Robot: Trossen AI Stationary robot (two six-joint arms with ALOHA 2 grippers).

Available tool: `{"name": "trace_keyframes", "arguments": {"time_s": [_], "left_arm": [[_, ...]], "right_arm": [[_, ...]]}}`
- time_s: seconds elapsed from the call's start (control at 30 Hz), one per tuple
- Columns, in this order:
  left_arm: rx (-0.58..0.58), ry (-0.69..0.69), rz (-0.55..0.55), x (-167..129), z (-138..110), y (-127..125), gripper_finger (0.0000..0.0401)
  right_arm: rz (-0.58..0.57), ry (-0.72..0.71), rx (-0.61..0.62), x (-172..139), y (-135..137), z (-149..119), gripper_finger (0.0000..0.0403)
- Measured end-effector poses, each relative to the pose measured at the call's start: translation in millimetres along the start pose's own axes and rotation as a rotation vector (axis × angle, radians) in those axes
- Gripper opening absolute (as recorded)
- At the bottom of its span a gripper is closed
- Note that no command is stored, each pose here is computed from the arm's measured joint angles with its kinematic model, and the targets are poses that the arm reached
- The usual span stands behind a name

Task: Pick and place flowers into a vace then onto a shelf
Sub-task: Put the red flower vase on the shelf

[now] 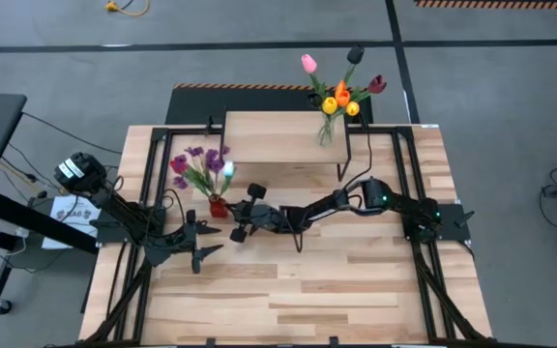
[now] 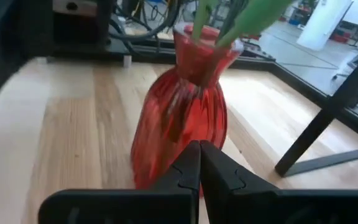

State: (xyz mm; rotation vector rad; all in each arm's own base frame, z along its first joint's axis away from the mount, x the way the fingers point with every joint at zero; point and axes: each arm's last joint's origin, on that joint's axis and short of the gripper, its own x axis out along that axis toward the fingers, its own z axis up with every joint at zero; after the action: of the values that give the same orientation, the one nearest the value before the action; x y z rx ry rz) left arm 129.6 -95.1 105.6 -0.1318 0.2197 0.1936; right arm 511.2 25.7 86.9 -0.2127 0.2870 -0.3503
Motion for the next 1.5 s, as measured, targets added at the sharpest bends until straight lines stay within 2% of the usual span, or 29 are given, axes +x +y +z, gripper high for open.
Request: {"name": "trace_keyframes", "arguments": {"time_s": [0.23,0.33,0.5,0.63,0.77,0.93,1.07,1.33,1.5], "left_arm": [[0.005,-0.006,-0.002,-2,0,-2,0.0217],[0.045,-0.034,0.027,-5,2,-9,0.0217],[0.164,-0.080,0.124,-12,8,-32,0.0217],[0.212,-0.091,0.196,-19,9,-45,0.0217],[0.154,-0.036,0.218,-21,7,-47,0.0217],[0.024,0.150,0.288,-27,7,-35,0.0217],[-0.037,0.143,0.344,-31,6,-30,0.0217],[0.003,0.089,0.479,-25,1,-14,0.0217],[0.024,0.085,0.512,-21,-1,-11,0.0217]], "right_arm": [[-0.106,0.077,-0.066,-8,13,-5,0.0000],[-0.116,0.077,-0.075,-13,22,-4,0.0000],[-0.090,0.084,-0.094,-21,36,-3,0.0000],[-0.124,0.109,-0.121,-27,45,-5,0.0000],[-0.147,0.119,-0.133,-30,49,-6,0.0000],[-0.151,0.118,-0.133,-31,51,-5,0.0000],[-0.151,0.119,-0.096,-32,52,-6,0.0000],[-0.149,0.157,-0.076,-35,56,-10,0.0000],[-0.148,0.171,-0.056,-35,55,-11,0.0000]]}}
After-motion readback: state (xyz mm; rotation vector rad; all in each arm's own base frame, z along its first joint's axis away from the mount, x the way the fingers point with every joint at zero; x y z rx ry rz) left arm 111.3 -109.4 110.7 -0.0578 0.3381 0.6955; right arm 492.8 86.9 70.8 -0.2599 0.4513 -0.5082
